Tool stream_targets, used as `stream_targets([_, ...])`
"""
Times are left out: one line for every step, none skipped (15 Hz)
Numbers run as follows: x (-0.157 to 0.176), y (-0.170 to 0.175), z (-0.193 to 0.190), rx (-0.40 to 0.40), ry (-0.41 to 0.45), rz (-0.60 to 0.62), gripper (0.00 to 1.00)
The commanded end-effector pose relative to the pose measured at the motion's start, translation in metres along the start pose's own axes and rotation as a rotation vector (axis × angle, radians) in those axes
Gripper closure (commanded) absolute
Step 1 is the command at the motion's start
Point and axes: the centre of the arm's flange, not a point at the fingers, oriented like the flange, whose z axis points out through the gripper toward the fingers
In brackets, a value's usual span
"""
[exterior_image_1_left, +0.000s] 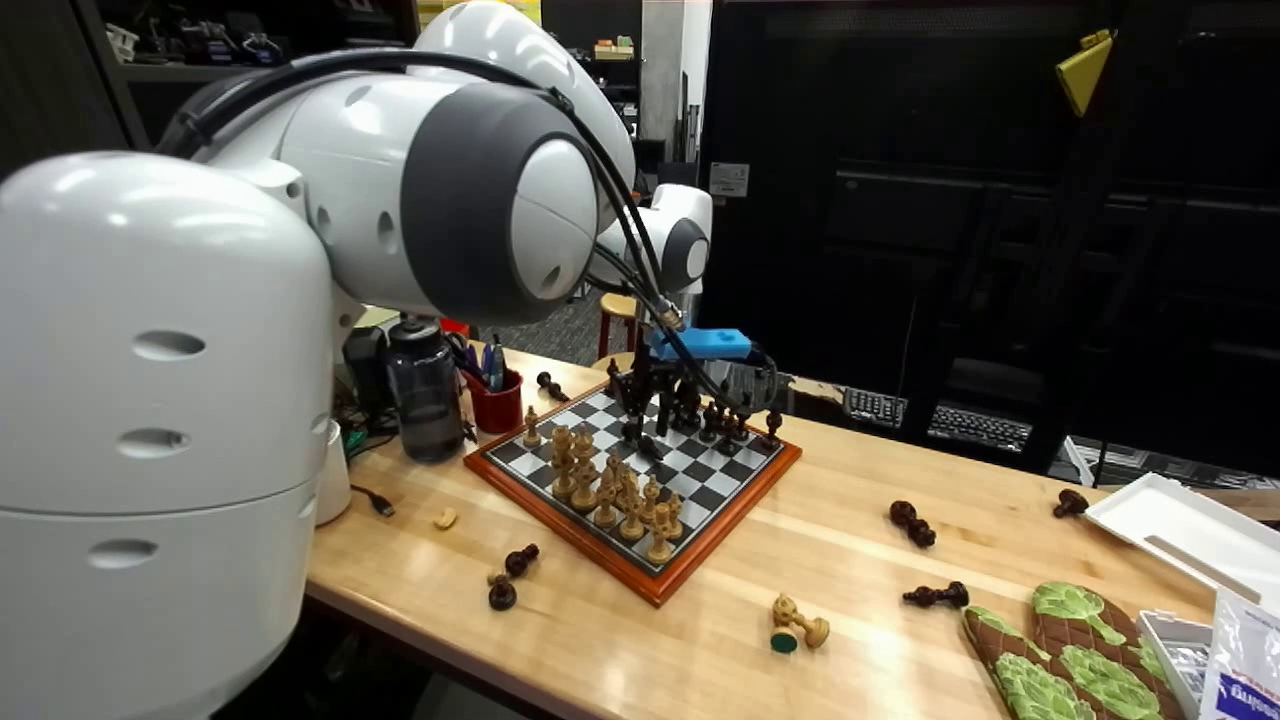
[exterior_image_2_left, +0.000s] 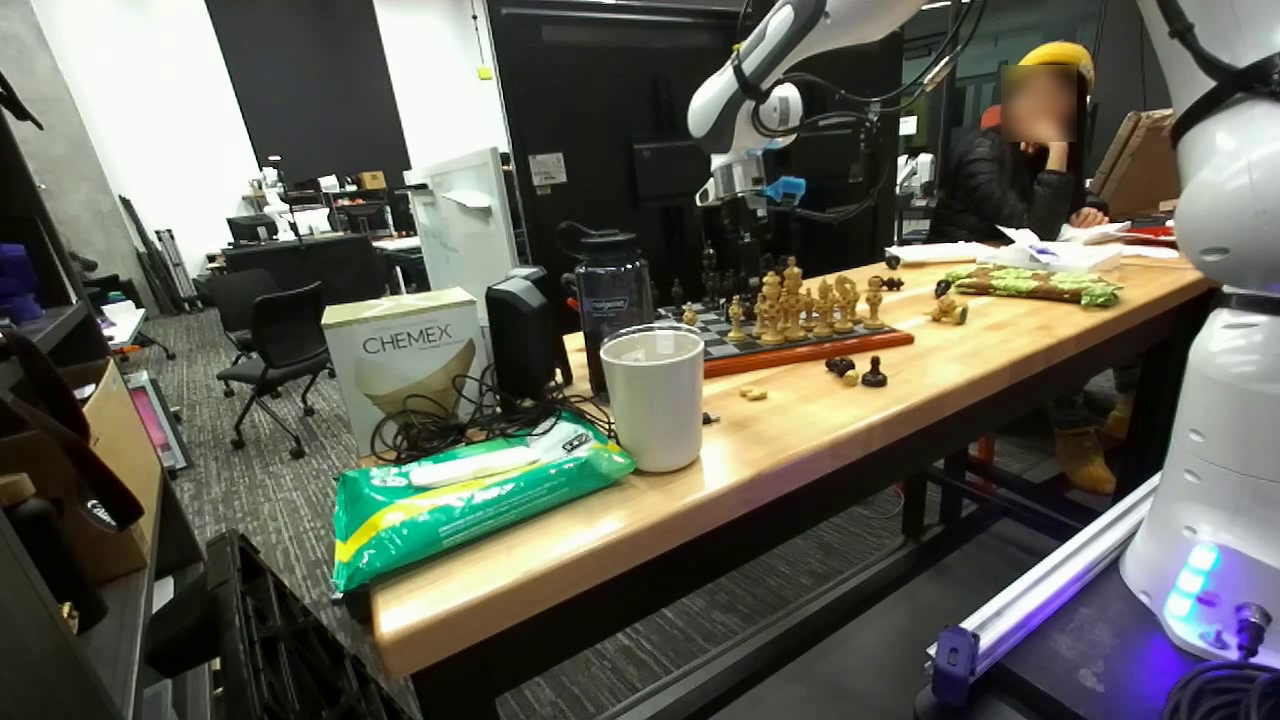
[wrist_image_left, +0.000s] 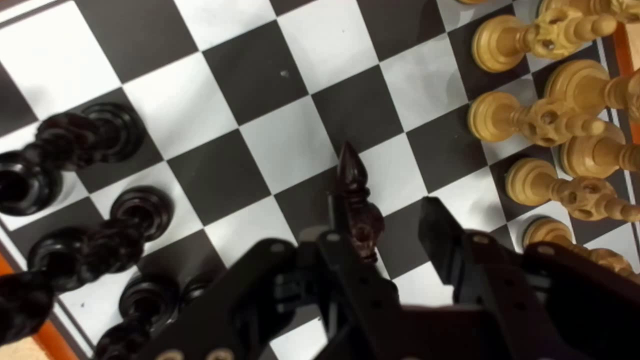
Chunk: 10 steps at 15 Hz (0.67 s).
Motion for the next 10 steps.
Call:
stream_targets([0.006, -0.002, -0.008, -0.020, 0.007, -0.040, 0.26])
stream_targets([0.008, -0.004, -0.009, -0.020, 0.007, -0.042, 0.19])
stream_targets([0.010, -0.005, -0.010, -0.020, 0.007, -0.046, 0.12])
stream_targets([0.012, -0.007, -0.012, -0.019, 0.007, -0.055, 0.06])
stream_targets([0.015, -0.009, -0.013, -0.019, 0.006, -0.061, 0.01])
stream_targets([0.018, -0.012, -0.015, -0.017, 0.007, -0.079, 0.00])
stream_targets([0.021, -0.015, -0.016, -0.014, 0.007, -0.095, 0.00])
stream_targets([0.024, -0.018, -0.018, -0.015, 0.002, -0.100, 0.00])
stream_targets([0.027, -0.024, -0.021, -0.018, -0.004, -0.105, 0.00])
stream_targets([0.031, -0.031, -0.025, -0.022, -0.009, -0.097, 0.00])
